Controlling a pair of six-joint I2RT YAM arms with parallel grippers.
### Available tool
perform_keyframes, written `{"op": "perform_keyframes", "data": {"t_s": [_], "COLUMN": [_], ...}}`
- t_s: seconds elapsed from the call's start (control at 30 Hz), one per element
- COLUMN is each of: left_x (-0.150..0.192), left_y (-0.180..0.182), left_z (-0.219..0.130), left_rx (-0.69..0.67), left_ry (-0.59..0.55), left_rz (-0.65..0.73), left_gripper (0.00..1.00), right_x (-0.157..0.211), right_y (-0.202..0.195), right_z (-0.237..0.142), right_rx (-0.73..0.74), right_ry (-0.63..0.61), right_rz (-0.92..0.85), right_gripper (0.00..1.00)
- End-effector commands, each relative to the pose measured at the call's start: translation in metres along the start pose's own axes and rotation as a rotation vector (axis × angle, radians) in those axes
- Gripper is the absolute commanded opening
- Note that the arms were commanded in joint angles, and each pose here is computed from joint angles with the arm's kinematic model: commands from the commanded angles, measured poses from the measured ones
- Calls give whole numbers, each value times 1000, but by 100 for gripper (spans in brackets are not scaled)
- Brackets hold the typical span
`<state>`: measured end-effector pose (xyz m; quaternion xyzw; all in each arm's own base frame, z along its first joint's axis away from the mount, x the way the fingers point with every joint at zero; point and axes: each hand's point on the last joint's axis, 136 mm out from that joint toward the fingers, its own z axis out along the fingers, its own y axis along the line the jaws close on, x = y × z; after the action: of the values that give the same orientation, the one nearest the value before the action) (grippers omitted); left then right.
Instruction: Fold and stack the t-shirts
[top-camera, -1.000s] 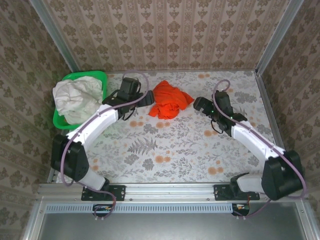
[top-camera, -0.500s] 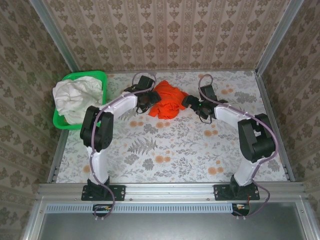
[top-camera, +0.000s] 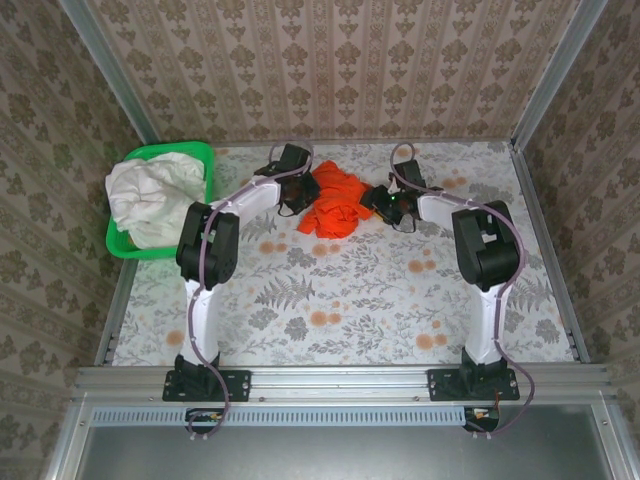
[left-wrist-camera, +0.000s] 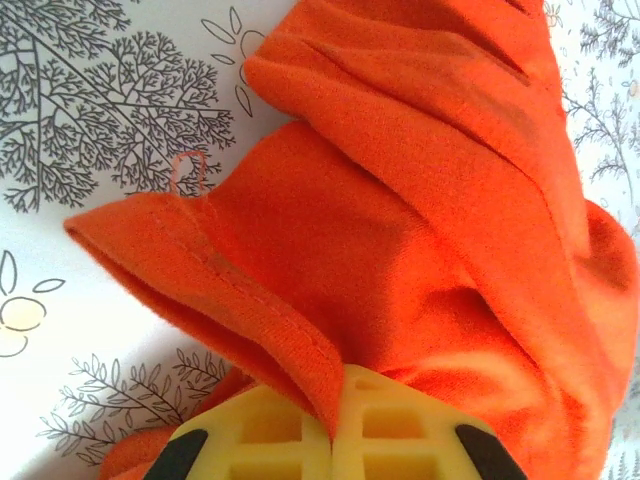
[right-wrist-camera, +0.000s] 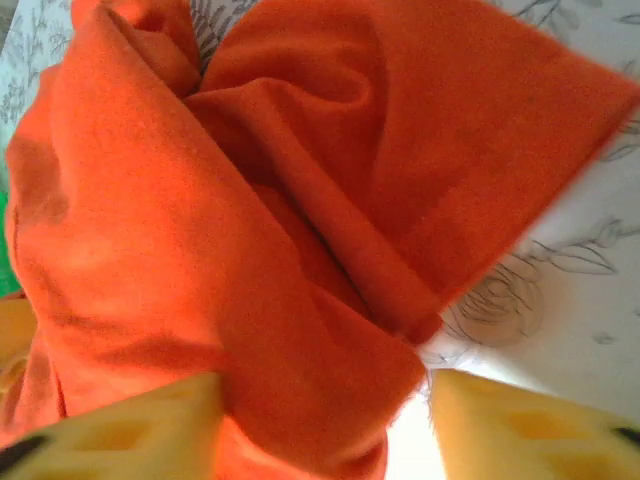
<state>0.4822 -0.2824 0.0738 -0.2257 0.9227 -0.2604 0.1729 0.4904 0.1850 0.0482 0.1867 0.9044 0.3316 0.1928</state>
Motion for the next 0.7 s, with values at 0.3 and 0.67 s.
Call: {"op": "perform_keyframes", "data": {"t_s": [0.3,0.67], "left_x": [-38,-108], "left_y": [-65,-176], "left_z": [-78,-256], "left_rx": [169,413], "left_ry": [-115,-463], "left_rz": [101,302], "left_gripper": [0,0], "right_x": [-43,-80], "right_y": [81,194], "right_z": [-105,-297], "right_rx": [-103,-225], "right_ry": [-206,-607], "right_rz": [-174,-379], "right_gripper": [0,0]}}
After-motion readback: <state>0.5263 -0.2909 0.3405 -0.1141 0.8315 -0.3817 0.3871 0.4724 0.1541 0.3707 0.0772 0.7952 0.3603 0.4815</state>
